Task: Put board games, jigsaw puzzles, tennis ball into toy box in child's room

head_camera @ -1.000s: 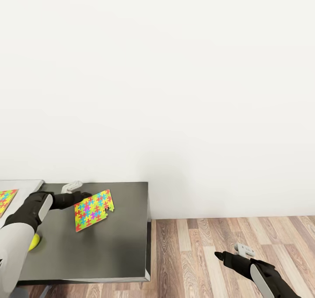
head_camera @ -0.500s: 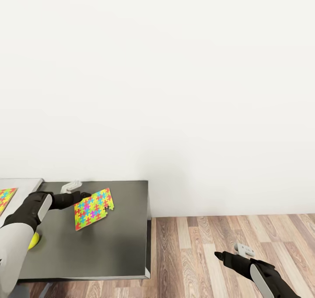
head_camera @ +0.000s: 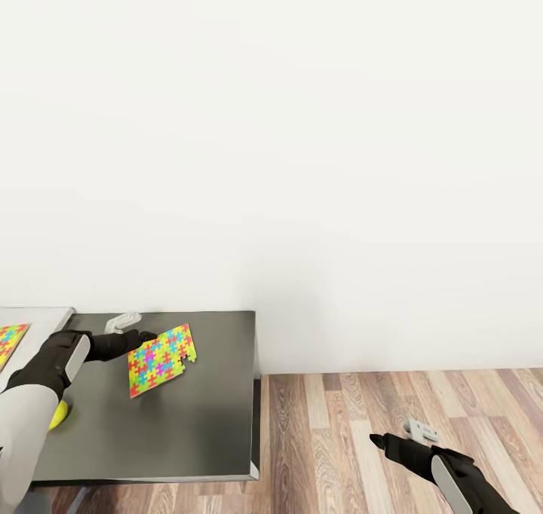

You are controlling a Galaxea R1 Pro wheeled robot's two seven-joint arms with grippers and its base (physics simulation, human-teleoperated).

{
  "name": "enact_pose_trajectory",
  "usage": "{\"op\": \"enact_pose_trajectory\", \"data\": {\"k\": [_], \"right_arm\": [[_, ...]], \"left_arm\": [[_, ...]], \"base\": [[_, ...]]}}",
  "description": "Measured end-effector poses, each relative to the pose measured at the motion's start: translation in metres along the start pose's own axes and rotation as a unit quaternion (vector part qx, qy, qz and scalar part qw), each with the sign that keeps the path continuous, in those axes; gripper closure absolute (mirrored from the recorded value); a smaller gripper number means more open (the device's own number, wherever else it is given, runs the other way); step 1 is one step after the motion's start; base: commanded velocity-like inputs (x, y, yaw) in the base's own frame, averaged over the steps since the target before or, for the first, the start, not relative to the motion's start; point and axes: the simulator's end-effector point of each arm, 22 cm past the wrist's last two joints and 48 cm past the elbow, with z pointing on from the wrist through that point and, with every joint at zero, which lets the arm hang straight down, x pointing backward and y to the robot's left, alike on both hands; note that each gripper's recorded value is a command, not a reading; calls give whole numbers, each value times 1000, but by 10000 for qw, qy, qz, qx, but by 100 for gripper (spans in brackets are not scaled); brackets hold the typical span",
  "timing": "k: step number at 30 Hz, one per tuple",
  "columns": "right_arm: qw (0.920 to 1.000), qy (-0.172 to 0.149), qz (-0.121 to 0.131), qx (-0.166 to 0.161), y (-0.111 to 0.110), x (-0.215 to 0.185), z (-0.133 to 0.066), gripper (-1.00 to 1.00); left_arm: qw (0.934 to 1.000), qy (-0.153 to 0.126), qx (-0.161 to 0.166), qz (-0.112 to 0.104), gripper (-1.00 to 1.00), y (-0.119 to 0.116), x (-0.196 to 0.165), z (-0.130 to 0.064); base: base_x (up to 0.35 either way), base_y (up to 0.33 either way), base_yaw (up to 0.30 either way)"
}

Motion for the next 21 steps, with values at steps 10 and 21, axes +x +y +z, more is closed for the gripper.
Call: {"op": "enact_pose_trajectory", "data": {"k": [10,21], "right_arm": [[10000,36,7,9,-1,3,2,-100],[10000,74,14,19,-2,7,4,-100]], "left_arm": [[10000,32,-18,-7,-100,2,3,3],[10000,62,-38,-13,-100,5,5,5]], "base": [[0,0,0],[0,0,0]]}}
